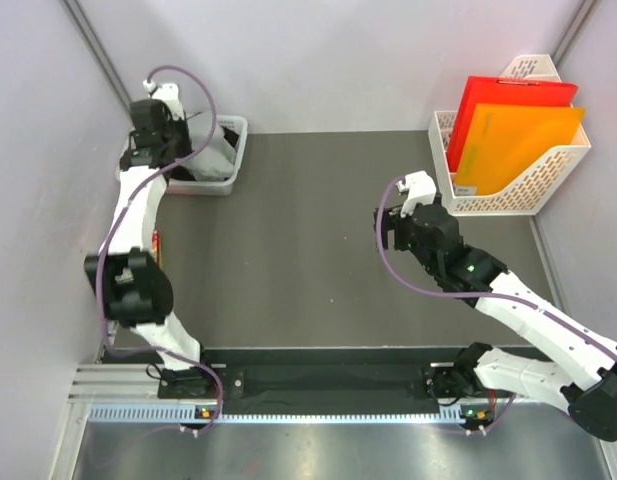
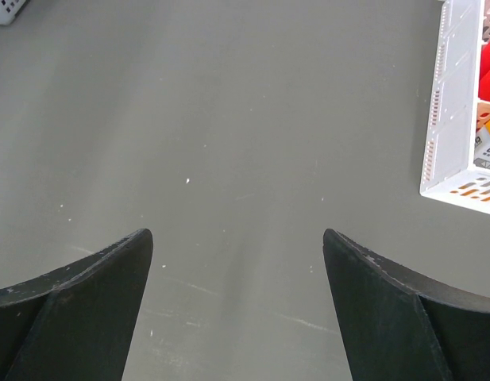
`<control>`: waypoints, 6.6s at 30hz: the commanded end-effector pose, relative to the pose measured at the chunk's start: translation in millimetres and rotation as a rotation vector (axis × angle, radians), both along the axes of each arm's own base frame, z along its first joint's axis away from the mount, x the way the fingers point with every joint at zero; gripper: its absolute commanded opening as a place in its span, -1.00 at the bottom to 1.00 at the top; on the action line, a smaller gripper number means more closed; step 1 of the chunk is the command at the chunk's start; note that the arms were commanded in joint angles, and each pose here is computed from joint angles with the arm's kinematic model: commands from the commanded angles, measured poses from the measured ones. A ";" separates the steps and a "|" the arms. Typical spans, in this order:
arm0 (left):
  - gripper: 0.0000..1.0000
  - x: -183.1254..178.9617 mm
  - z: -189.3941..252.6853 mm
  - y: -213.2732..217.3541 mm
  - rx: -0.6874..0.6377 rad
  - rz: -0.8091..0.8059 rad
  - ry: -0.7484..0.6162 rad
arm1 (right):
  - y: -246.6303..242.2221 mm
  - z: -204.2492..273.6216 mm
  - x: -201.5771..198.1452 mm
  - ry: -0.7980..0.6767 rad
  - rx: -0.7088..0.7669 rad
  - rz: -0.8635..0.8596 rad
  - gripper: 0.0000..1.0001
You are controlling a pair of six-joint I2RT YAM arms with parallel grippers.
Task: Fold and stack the t-shirts
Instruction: Grab crumpled tshirt from bin with the left arm, then move the tshirt to the center of the board, then flatten out the tshirt
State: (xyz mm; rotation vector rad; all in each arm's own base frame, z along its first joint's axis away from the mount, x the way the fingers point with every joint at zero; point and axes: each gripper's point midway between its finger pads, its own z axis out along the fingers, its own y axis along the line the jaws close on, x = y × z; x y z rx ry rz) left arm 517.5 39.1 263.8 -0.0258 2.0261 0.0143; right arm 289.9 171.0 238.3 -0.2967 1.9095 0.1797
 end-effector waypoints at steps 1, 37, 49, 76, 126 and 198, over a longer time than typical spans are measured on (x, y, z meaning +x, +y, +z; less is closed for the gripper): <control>-0.96 -70.6 141.0 -83.0 -0.076 -0.275 -0.275 | -0.4 17.2 0.0 -0.054 0.036 -0.019 0.75; -0.91 -128.2 -57.0 -158.9 0.013 -0.455 0.095 | -0.5 -7.4 -13.5 0.029 0.123 -0.064 0.61; 0.98 -117.4 -125.6 -69.6 0.058 -0.293 0.229 | 83.5 -96.9 -16.8 0.305 0.131 0.161 0.64; 0.86 -210.8 -203.3 -103.1 0.082 -0.509 0.474 | 202.4 -120.4 11.1 0.462 0.256 0.379 0.47; -1.00 -179.2 -144.2 -66.3 0.260 -0.345 0.325 | 197.3 -99.0 21.7 0.394 0.222 0.361 -1.00; -1.00 -338.6 296.1 -175.8 -0.077 -0.843 -0.510 | 111.2 -39.2 -32.7 0.177 0.212 0.296 -0.03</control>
